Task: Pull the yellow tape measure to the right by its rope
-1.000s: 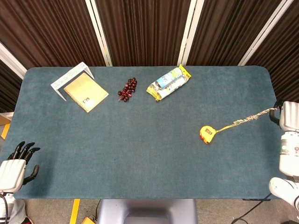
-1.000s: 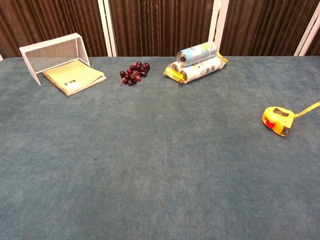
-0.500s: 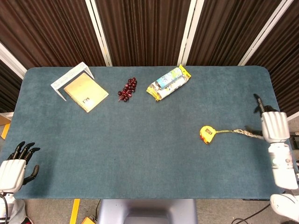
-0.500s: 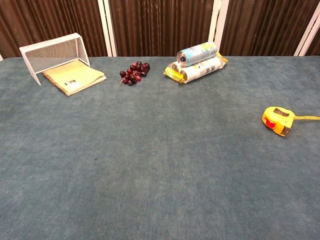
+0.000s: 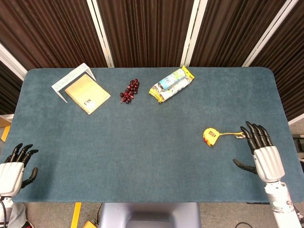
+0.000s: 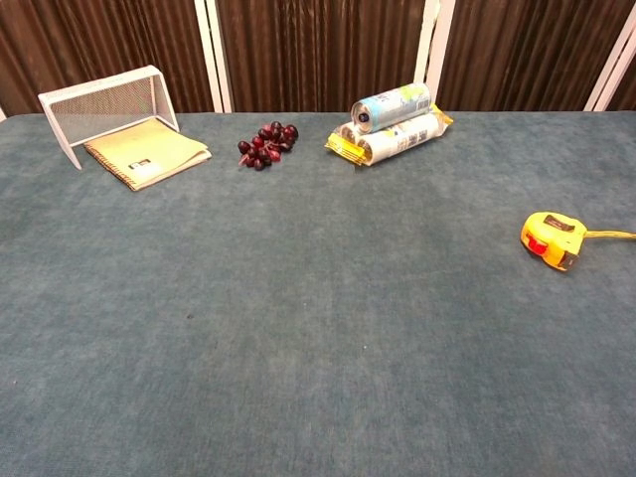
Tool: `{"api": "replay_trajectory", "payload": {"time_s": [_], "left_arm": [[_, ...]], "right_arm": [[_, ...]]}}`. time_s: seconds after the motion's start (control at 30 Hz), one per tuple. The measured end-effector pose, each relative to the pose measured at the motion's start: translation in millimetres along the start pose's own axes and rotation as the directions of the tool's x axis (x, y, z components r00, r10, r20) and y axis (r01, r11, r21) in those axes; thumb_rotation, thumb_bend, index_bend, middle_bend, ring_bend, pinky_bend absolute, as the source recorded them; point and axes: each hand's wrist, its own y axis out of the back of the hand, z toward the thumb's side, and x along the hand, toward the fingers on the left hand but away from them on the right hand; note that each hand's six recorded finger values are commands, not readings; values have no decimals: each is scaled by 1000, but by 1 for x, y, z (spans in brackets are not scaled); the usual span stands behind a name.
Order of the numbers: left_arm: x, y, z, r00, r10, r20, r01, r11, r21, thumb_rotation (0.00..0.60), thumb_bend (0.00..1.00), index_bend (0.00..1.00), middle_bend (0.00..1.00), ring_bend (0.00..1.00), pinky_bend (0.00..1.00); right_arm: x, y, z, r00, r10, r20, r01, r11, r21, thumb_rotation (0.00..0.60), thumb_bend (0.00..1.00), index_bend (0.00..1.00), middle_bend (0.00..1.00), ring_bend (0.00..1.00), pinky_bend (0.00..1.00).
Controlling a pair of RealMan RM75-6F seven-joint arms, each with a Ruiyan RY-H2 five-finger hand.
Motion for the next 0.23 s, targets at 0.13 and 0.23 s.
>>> {"api": "replay_trajectory", "payload": {"time_s": [0.13, 0.23], "left_arm": [[0, 2, 0, 1000, 8, -4, -8, 1000, 3, 600, 441, 229, 138, 53, 314], [0, 2, -1, 1000, 10, -6, -10, 1000, 5, 600, 440, 229, 139, 52, 314]], "right_arm": [[11, -4, -22, 989, 28, 146, -36, 998, 56, 600, 35, 0, 10, 0, 166], [14, -1, -30, 980, 21, 200, -32, 998, 51, 600, 35, 0, 10, 0, 166]]}}
